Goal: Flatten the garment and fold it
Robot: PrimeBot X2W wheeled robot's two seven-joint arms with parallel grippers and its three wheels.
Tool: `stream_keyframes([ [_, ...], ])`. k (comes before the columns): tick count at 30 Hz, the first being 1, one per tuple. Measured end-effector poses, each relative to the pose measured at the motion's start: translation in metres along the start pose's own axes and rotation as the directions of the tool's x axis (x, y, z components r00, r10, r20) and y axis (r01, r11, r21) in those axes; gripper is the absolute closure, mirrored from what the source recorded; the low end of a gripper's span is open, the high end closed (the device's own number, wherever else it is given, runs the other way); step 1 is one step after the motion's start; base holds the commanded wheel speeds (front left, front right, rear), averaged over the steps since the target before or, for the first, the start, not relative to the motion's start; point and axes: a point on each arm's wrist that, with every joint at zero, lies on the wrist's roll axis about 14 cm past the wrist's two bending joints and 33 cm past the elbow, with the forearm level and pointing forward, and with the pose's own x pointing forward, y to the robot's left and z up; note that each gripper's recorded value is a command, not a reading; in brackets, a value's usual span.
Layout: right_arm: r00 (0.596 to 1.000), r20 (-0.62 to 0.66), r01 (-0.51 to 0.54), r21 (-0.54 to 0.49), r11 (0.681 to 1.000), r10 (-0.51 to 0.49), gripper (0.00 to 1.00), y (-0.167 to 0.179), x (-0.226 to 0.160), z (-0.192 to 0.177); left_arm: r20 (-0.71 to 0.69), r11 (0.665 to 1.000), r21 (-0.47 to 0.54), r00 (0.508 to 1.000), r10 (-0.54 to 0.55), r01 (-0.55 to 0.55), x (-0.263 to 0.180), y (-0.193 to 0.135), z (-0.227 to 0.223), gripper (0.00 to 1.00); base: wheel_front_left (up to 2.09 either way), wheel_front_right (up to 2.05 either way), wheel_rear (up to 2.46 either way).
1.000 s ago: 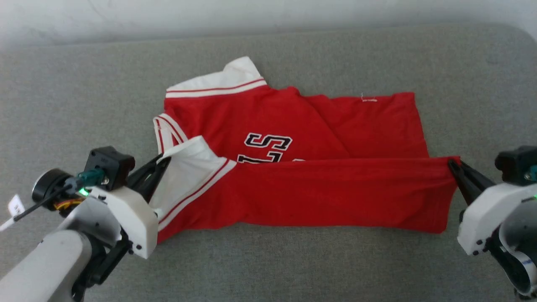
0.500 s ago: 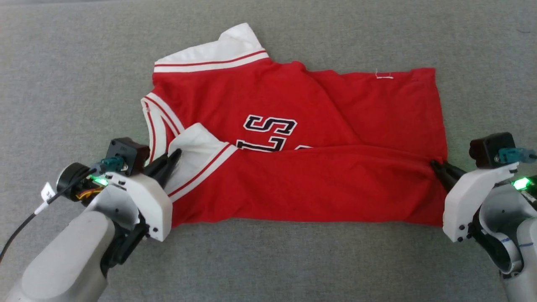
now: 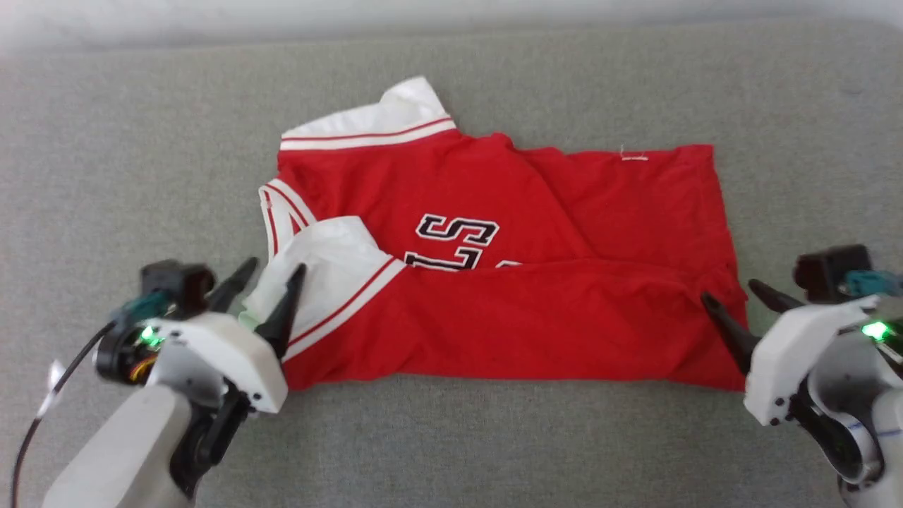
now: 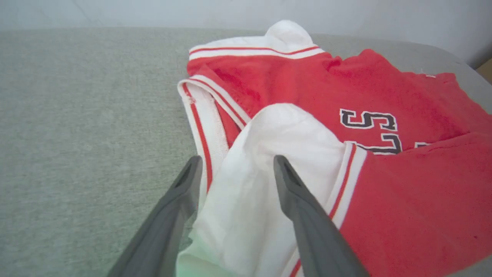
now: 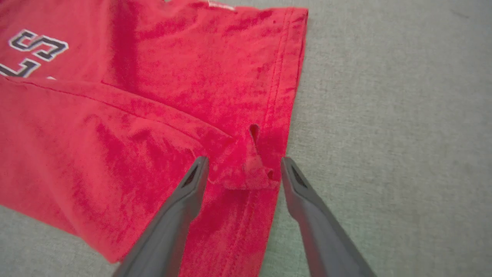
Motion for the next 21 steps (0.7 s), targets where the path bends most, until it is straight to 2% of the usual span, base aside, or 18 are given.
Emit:
stream_keyframes([
  [3,0.992,0.118,0.033,0.015,0.999,-0.035,0.00,-0.007,-0.021,0.021,0.153,0.997,-0.037,0.986,0.068,-0.063,-0.019,0.007,0.026,0.00,0.00,0.00,0.00],
  [6,0.963,0.254,0.091,0.024,0.996,-0.094,0.00,-0.016,-0.047,0.041,0.288,0.992,-0.055,0.949,0.126,-0.115,-0.045,0.010,0.045,0.00,0.00,0.00,0.00],
  [12,0.859,0.468,0.211,0.046,0.976,-0.208,0.00,-0.022,-0.099,0.059,0.434,0.980,-0.056,0.879,0.197,-0.192,-0.094,0.004,0.064,0.00,0.00,0.00,0.00],
  [16,0.802,0.545,0.260,0.049,0.964,-0.244,0.00,-0.016,-0.121,0.057,0.544,0.972,-0.046,0.810,0.216,-0.229,-0.123,-0.006,0.086,0.00,0.00,0.00,0.00],
  [19,0.782,0.572,0.275,0.041,0.961,-0.248,0.00,-0.011,-0.129,0.052,0.604,0.969,-0.029,0.768,0.214,-0.247,-0.142,-0.016,0.094,0.00,0.00,0.00,0.00],
  [21,0.770,0.588,0.280,0.038,0.959,-0.248,0.00,-0.009,-0.133,0.050,0.611,0.966,-0.040,0.758,0.227,-0.257,-0.151,-0.020,0.089,0.00,0.00,0.00,0.00],
])
